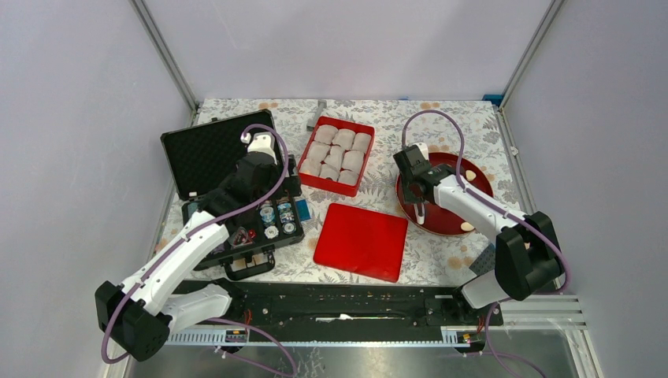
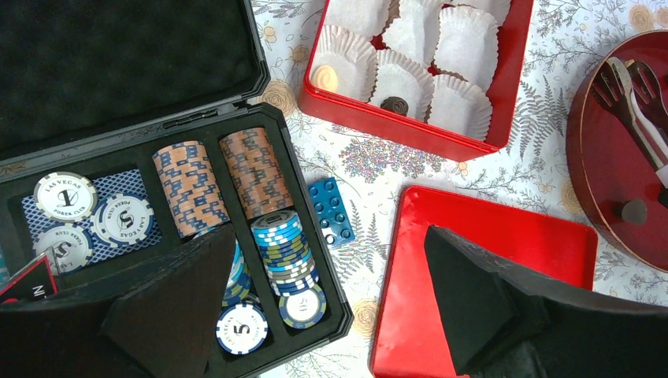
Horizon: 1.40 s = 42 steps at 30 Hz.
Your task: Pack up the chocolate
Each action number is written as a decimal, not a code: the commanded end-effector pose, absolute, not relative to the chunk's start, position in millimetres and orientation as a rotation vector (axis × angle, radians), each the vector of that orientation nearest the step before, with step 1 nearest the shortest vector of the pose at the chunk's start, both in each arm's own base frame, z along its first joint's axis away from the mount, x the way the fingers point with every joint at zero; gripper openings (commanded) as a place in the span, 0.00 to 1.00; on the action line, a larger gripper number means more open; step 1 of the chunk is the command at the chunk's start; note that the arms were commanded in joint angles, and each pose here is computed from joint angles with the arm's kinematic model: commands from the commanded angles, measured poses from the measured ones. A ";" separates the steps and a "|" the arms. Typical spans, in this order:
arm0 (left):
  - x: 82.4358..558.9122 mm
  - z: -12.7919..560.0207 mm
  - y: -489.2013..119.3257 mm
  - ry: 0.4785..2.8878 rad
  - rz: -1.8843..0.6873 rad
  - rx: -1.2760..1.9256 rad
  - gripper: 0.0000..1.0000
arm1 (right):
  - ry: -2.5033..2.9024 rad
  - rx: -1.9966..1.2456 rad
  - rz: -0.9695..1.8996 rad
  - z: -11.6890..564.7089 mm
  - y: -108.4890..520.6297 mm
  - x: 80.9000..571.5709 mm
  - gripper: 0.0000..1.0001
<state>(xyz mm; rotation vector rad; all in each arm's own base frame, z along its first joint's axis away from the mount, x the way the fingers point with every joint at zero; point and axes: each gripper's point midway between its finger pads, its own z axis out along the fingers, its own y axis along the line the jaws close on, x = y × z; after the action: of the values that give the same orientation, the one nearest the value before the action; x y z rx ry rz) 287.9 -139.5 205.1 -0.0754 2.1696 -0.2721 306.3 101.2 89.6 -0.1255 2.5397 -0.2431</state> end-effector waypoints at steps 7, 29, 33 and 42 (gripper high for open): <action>297.0 219.2 -141.6 2.110 -0.292 -0.085 0.99 | 2.472 -0.103 -0.232 109.0 104.2 323.6 0.53; 294.3 216.2 -144.0 2.116 -0.313 -0.084 0.99 | 2.485 -0.012 -0.178 104.4 87.5 317.1 0.54; 294.3 215.7 -144.0 2.117 -0.315 -0.086 0.99 | 2.504 0.053 -0.103 97.6 77.3 310.3 0.75; 293.9 216.6 -145.7 2.117 -0.327 -0.088 0.99 | 2.476 0.193 0.140 76.3 78.2 303.0 0.75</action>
<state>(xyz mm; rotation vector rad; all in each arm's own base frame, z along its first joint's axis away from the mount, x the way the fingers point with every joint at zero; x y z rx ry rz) 288.7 -141.1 205.7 -0.0747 2.1663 -0.2807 293.3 64.3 70.3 0.1301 2.5473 -0.0355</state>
